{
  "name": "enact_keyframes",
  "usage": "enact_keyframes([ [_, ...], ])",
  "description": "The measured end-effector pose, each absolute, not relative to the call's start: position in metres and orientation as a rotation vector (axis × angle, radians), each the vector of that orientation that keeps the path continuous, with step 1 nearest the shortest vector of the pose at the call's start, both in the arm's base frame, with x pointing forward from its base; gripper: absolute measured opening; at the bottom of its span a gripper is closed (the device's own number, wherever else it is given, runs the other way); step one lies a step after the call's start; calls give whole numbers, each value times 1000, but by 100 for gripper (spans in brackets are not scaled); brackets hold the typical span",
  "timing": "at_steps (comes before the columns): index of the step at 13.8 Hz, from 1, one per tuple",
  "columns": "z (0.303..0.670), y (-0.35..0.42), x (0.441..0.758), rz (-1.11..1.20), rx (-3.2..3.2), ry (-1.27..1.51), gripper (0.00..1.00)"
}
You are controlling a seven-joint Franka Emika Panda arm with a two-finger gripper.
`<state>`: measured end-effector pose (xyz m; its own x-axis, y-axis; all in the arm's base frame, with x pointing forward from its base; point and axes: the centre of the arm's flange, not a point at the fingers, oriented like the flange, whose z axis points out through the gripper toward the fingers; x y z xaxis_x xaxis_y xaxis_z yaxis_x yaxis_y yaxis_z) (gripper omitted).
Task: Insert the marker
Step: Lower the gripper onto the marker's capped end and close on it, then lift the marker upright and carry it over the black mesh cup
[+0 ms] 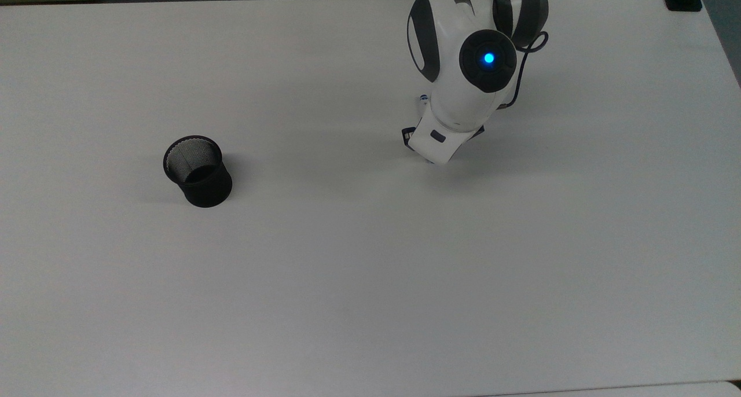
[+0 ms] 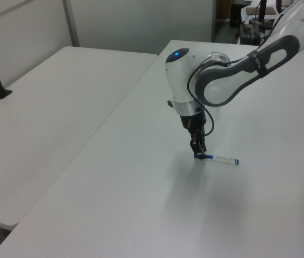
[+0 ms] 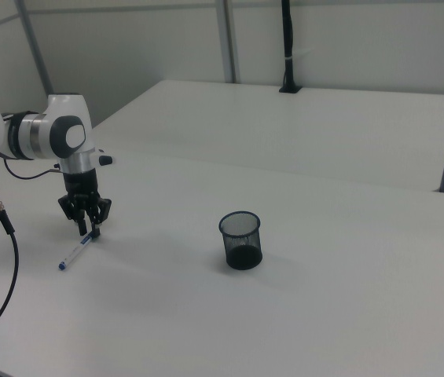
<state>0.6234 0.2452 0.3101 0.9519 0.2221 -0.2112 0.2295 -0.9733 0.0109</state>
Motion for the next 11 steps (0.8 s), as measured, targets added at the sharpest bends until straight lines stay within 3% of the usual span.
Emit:
enact_keyframes([
  [4,302,245,624,-335,3065,354,31],
  [7,301,245,624,-335,3065,354,18],
  [11,310,246,628,-309,3072,354,18],
])
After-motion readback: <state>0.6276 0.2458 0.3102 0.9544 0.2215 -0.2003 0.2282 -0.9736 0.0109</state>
